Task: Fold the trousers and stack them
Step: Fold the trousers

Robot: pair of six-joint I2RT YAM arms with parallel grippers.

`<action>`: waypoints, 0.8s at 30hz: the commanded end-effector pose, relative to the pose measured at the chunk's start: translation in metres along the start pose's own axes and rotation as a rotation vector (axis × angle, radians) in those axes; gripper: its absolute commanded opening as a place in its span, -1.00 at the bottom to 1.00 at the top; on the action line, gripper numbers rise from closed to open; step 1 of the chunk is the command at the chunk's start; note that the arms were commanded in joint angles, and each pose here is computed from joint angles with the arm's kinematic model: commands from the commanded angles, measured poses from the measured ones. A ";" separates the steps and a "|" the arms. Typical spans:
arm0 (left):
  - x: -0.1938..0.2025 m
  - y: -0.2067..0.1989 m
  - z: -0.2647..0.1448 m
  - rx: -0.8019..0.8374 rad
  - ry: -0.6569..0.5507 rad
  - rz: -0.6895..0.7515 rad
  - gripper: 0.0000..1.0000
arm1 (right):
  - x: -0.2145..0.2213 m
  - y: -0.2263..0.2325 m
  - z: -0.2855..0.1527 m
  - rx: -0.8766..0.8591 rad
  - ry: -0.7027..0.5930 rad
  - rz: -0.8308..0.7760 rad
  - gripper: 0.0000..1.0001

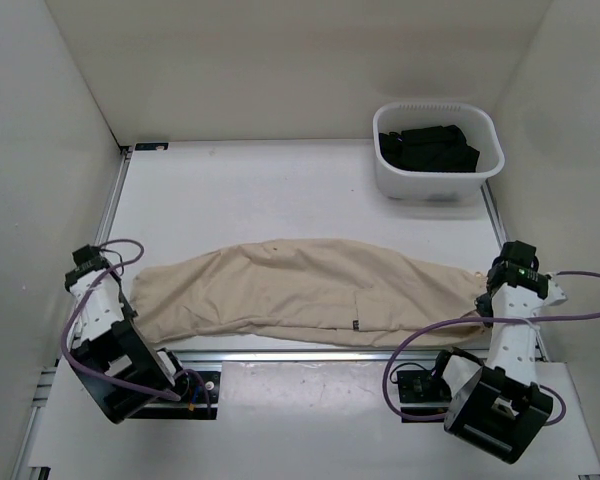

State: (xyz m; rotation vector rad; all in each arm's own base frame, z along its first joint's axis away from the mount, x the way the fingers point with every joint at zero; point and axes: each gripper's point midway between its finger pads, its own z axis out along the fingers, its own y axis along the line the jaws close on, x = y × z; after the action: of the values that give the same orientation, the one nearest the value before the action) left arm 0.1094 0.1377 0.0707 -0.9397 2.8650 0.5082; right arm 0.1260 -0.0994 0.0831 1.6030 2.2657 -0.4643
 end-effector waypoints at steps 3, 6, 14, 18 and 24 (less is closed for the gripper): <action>-0.009 0.025 0.019 -0.117 -0.094 -0.107 -0.72 | -0.016 -0.011 -0.005 0.044 -0.050 0.041 -0.99; -0.018 0.036 0.021 -0.133 -0.120 -0.173 -0.72 | -0.018 -0.013 -0.004 0.059 -0.060 0.074 -0.97; -0.079 0.058 0.010 -0.096 -0.181 -0.268 -0.72 | -0.050 0.000 -0.013 0.036 -0.091 0.101 -1.00; -0.077 0.054 0.017 -0.084 -0.151 -0.258 -0.72 | -0.054 0.002 -0.010 0.038 -0.070 0.096 -1.00; -0.038 0.040 0.040 -0.067 -0.052 -0.238 -0.65 | -0.029 -0.016 0.004 0.103 -0.029 0.081 -0.01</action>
State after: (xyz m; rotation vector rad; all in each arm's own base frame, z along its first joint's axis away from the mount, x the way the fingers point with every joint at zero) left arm 0.1205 0.2038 0.0572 -1.2211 2.6727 0.5868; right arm 0.1340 -0.1257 0.0970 1.7161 2.1901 -0.5033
